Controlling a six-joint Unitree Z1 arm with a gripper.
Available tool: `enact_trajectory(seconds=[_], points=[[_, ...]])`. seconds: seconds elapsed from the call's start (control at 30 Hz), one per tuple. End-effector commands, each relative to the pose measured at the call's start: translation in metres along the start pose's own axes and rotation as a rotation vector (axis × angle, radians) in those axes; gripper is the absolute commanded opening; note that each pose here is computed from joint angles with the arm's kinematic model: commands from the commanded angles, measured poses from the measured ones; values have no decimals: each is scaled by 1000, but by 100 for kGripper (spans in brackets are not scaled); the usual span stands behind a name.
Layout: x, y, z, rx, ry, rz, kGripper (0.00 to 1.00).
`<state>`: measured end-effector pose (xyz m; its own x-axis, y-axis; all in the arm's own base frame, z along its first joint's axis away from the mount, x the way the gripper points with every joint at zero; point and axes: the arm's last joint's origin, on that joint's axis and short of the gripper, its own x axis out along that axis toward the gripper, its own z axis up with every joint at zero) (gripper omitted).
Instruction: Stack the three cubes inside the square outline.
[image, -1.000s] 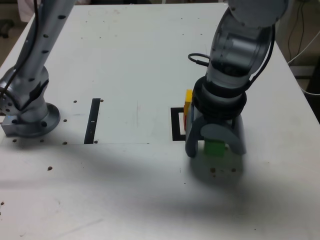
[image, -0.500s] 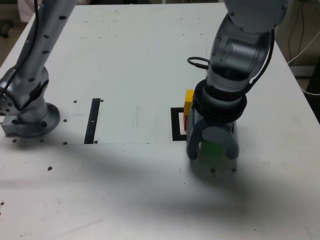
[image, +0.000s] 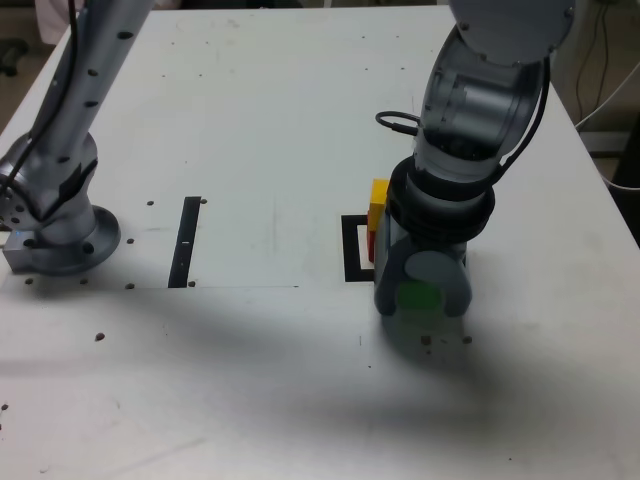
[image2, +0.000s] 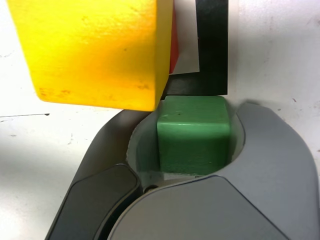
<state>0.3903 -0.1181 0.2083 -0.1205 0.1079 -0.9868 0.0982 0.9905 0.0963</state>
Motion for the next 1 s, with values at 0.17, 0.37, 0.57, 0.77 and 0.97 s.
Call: enact_trajectory(seconds=[0.17, 0.37, 0.57, 0.77, 0.97], points=[[-7, 1, -2, -4, -19, -7, 33], [-30, -3, -13, 10, -61, -25, 33], [-60, -6, -29, 30, -98, -33, 33], [-90, 6, -53, 42, -142, 25, 33], [-105, 33, -73, 66, -113, 52, 39]])
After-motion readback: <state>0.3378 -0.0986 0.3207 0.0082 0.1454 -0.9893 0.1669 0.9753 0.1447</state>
